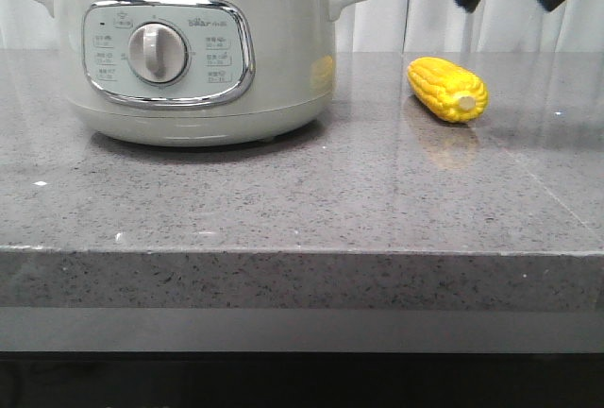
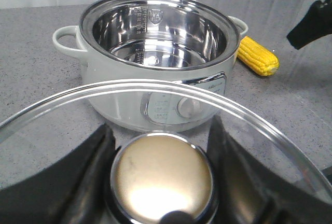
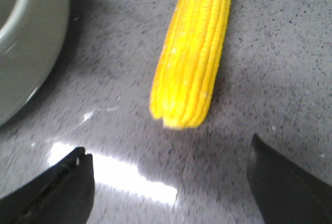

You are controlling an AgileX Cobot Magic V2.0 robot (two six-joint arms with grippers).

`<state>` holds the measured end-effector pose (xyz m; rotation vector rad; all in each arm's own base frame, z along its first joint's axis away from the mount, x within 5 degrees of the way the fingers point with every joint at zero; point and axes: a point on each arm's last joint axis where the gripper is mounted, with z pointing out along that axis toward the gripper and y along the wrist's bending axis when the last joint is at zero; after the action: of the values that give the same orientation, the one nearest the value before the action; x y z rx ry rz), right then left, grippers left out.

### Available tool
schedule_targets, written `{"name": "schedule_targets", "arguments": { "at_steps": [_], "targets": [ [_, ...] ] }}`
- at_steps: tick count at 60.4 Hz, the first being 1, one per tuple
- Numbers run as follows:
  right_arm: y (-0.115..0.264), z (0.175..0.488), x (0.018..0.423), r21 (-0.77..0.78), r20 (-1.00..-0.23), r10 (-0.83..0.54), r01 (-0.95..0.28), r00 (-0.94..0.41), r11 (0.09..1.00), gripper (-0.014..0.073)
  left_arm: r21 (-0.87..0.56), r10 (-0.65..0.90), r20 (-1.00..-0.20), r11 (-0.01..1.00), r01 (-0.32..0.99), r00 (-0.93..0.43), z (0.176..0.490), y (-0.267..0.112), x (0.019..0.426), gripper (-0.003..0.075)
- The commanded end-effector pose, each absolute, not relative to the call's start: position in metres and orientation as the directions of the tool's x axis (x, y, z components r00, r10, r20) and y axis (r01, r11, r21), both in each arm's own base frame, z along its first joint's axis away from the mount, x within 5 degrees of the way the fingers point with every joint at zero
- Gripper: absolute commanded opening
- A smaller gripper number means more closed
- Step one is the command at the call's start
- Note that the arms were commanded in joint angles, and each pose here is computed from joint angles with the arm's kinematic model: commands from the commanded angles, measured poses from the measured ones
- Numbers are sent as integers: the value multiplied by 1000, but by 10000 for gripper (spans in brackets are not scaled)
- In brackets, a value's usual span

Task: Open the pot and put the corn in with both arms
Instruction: 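Lower the right gripper over the yellow corn cob and grasp it, then lift the corn with the right gripper and carry it over the pot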

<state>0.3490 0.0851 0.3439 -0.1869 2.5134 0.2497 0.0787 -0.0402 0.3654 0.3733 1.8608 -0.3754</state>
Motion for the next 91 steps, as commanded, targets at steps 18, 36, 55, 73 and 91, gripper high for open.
{"name": "schedule_targets", "arguments": {
  "at_steps": [18, 36, 55, 73, 91],
  "targets": [
    [96, 337, 410, 135, -568, -46, -148, -822, 980, 613, -84, -16, -988, 894, 440, -155, 390, -40, 78, 189],
    [100, 317, 425, 132, -534, -52, -144, -844, 981, 613, -84, -16, -988, 894, 440, -155, 390, -40, 78, 189],
    [101, 298, 430, 125, -477, -66, -142, -877, 982, 612, -84, -16, -988, 894, 440, -155, 390, -40, 78, 189],
    [101, 299, 429, 122, -474, -72, -146, -878, 982, 312, -84, -16, -988, 894, 440, -155, 390, -40, 78, 189],
    [96, 339, 410, 116, -540, -82, -171, -837, 978, 306, -84, -16, -988, 894, 440, -155, 390, -40, 78, 189]
  ]
}}
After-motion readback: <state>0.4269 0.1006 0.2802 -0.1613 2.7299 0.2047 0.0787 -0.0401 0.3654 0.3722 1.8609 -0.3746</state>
